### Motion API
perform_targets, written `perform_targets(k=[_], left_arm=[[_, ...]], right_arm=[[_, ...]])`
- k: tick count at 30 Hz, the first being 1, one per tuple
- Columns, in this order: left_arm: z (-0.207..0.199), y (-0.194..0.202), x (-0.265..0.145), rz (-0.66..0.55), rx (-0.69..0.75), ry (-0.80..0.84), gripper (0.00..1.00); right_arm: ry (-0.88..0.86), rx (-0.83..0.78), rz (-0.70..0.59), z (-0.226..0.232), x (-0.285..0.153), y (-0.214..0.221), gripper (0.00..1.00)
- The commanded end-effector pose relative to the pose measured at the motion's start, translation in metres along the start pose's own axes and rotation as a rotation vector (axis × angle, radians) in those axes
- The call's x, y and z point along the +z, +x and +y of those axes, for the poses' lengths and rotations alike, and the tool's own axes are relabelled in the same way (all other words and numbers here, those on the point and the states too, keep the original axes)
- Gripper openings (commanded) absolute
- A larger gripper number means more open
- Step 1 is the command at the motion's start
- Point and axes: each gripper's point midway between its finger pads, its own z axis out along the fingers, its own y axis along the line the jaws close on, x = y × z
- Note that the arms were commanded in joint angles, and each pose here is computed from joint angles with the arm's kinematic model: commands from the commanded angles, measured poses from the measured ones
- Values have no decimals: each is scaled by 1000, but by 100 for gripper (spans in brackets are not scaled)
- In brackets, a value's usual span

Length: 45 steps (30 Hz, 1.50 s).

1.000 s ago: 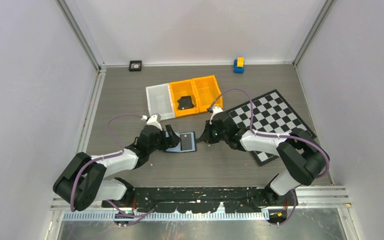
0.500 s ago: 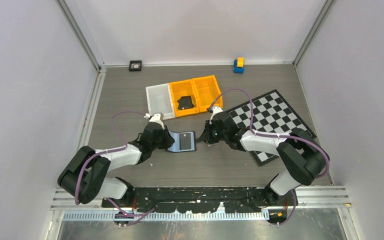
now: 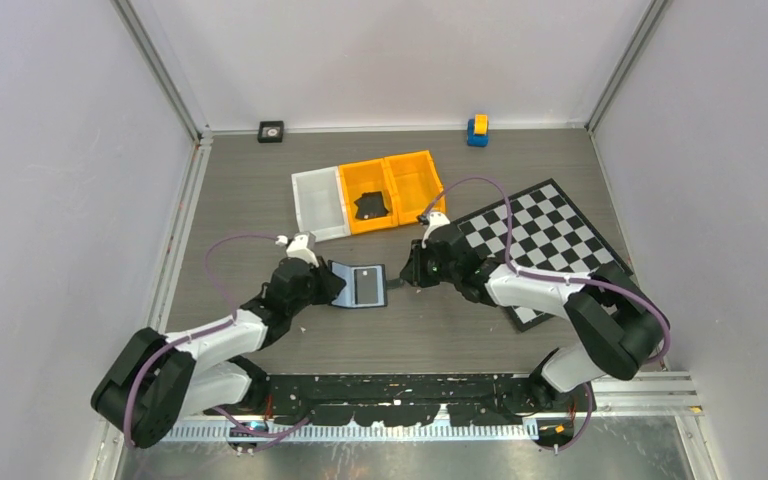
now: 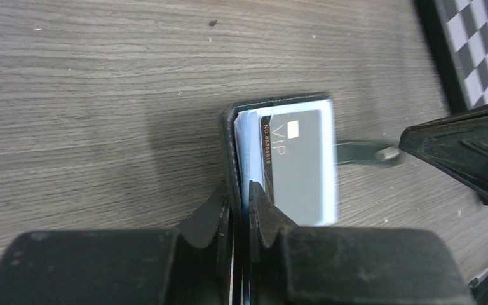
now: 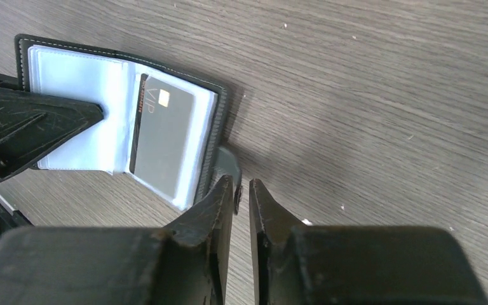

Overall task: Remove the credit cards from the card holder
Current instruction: Remove the credit card from the card holder.

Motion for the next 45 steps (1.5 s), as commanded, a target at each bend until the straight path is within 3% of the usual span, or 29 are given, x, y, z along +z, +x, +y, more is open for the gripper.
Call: perform_targets(k=[1,4,14,17,26,33,45], left_arm=[[-20,-25,-9,-113,-35,89,0],[-31,-30,-14,-133,-46,146,0],[-67,-50,-31,-187,-70,315,0],[-77,-58,-35,-210,-81,354,0],[-94,-68,-42,-233,-89,437,0],[-98,-73,-47,-262,-80,460,0],[-110,-79,-52,-272,-112,526,0]], right_arm=[[-12,2,-120,7,-11,-29,23],[-8,0,-145,7,-15,-34,29],[-76,39,-255,7,-35,-52,76],[-115,68,-265,8,-37,-56,84],[-170,124,-293,6,-38,-66,86],[-373,212,-335,14,-47,-74,86],[-549,185,-252,42,-52,-71,87]])
